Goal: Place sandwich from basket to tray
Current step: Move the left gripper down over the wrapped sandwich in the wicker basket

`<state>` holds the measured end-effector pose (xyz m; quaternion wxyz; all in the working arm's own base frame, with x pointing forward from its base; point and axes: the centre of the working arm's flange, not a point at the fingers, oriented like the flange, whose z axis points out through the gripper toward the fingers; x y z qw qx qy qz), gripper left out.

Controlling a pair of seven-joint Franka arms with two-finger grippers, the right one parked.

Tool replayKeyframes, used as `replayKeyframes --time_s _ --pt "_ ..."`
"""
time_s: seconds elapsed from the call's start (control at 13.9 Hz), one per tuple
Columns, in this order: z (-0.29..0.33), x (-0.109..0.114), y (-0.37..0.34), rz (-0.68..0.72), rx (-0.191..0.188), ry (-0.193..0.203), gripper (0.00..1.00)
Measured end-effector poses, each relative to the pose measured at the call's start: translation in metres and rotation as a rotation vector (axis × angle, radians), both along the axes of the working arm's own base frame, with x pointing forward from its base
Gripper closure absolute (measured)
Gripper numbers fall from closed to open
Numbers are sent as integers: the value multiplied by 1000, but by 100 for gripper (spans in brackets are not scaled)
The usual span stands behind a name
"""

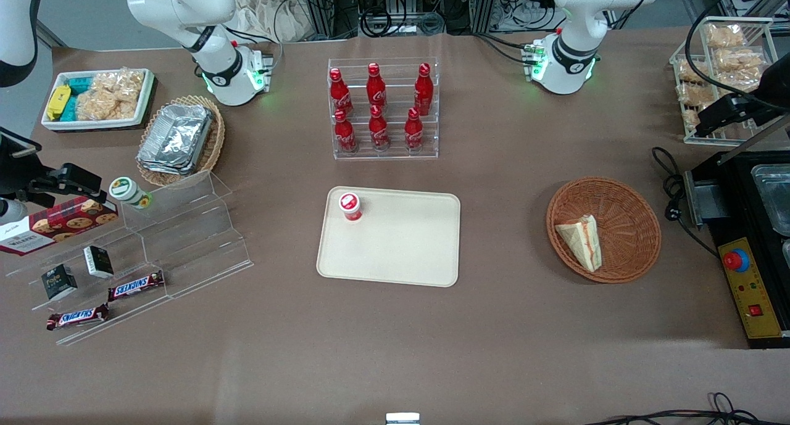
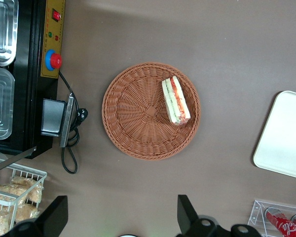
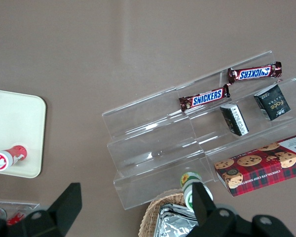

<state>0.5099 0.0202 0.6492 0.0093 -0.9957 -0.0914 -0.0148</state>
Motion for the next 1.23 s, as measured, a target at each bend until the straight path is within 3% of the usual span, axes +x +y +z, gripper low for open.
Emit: replayKeyframes --time_s 0.43,0.72,0.94,1.23 --pt "-1 0 1 -24 6 4 0" --pt "-18 6 -3 -50 3 38 0" --pt "-57 28 -7 -22 -23 93 0" --pt "-139 79 -23 127 -19 110 0"
